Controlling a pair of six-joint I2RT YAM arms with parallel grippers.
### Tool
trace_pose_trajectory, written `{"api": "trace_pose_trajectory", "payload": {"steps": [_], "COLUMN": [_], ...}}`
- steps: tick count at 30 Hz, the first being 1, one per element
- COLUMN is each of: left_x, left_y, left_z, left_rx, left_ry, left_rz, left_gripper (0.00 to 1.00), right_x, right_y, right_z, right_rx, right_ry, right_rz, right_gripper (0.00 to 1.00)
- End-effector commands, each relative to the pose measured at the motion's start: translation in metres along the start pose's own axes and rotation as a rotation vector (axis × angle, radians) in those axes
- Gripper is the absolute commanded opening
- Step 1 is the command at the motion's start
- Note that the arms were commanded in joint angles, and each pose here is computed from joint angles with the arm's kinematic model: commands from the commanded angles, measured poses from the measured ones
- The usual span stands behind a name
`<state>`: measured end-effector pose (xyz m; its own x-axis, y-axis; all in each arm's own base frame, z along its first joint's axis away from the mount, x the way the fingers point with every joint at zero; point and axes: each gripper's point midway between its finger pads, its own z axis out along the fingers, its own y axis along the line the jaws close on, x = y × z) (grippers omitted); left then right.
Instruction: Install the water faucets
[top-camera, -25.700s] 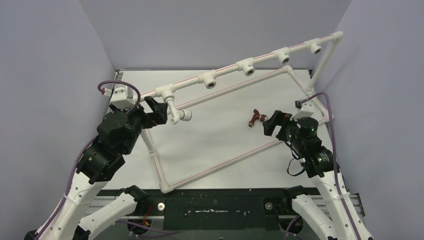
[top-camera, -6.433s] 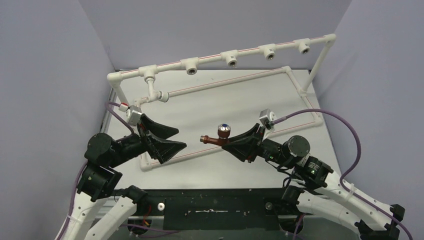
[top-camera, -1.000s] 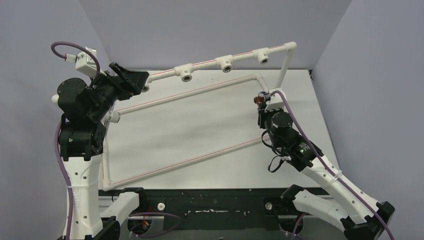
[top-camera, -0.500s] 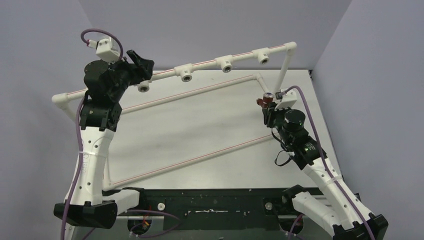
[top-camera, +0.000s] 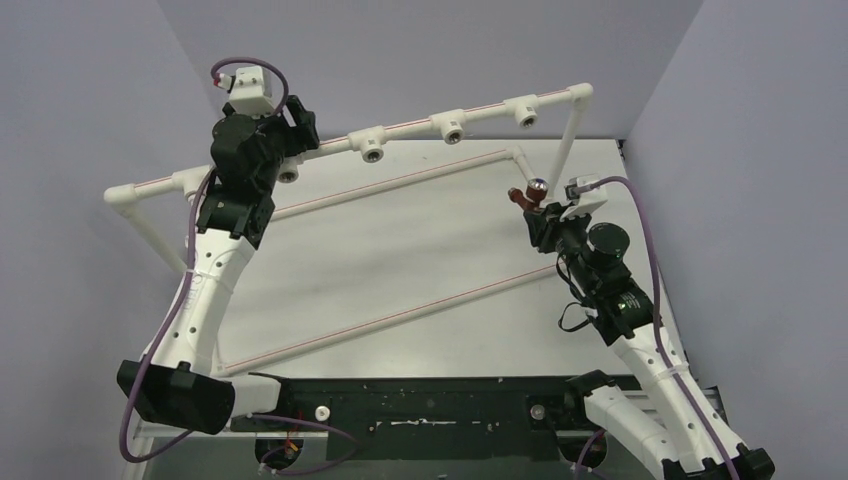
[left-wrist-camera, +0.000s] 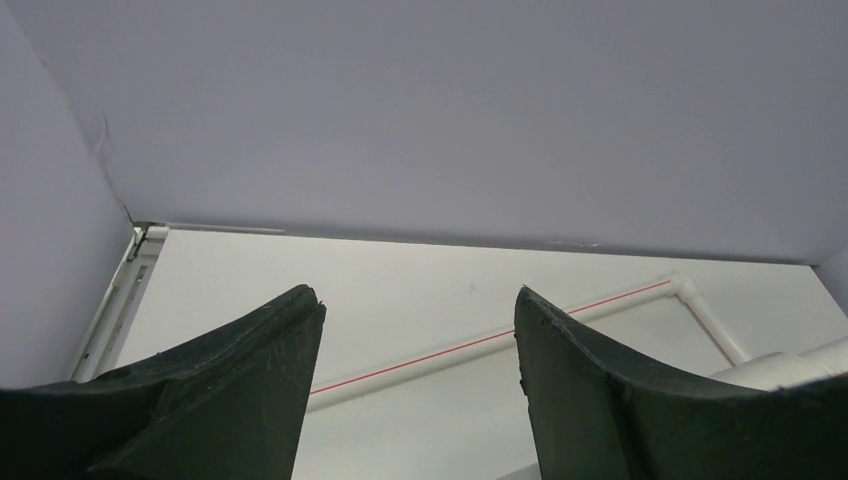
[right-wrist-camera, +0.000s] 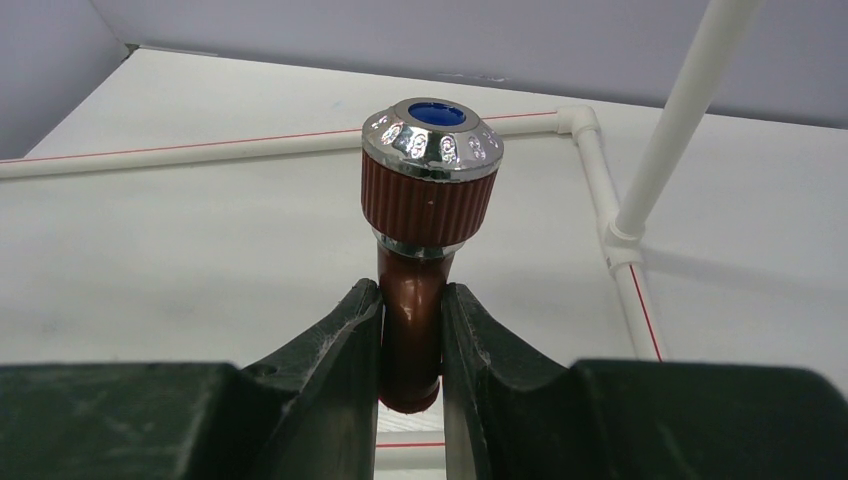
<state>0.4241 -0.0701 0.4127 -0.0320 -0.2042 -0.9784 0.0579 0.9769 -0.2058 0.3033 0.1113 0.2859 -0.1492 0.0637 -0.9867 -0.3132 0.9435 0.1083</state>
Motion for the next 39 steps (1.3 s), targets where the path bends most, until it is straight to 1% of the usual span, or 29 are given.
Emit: {"api": "trace_pose_trajectory", "payload": {"steps": [1,3,4,7,17,22,25,30,34,36,39], "left_x": [0.012,0.019,0.019,0.03,0.047,0.06,0.072,0.08,0.085,0.088,0.089], "left_y": [0.004,0.006,0.008,0.013,0.012,0.014,0.019,0.027,0.042,0.047,0.047], "left_z": [0.015,0.018,0.02,0.025,0.043,0.042,0.044,0.046,0.048,0.049,0.05], "left_rx": [-0.026,-0.04,-0.052,-0.08,-0.107,-0.116,-0.125,-0.125,-0.13,-0.126,-0.119], "left_ry": [-0.026,-0.027,-0.048,-0.041,-0.012,0.011,0.034,0.047,0.053,0.057,0.062], "left_rz": [0.067,0.09,0.093,0.102,0.125,0.148,0.156,0.114,0.029,-0.001,-0.007], "left_gripper": [0.67,0.68,0.68,0.68,0.68,0.69,0.7,0.71,0.71,0.7,0.7], "right_x": [-0.022,-0.022,-0.022,-0.031,-0.054,-0.057,-0.055,-0.056,-0.055,-0.054,-0.058], "right_y": [0.004,0.006,0.006,0.005,0.01,0.003,-0.008,-0.029,-0.048,-0.058,-0.069], "right_z": [0.004,0.003,0.002,0.001,-0.005,-0.005,-0.002,0.001,0.006,0.009,0.012], "right_rx": [-0.035,-0.044,-0.045,-0.036,-0.052,-0.016,0.037,0.106,0.127,0.141,0.155], "right_ry": [-0.087,-0.089,-0.09,-0.132,-0.18,-0.184,-0.175,-0.227,-0.248,-0.26,-0.295], "right_rz": [0.006,0.017,0.023,0.037,0.047,0.045,0.012,-0.062,-0.107,-0.107,-0.114], "right_gripper": [0.0,0.0,0.0,0.0,0.0,0.0,0.0,0.0,0.0,0.0,0.0]}}
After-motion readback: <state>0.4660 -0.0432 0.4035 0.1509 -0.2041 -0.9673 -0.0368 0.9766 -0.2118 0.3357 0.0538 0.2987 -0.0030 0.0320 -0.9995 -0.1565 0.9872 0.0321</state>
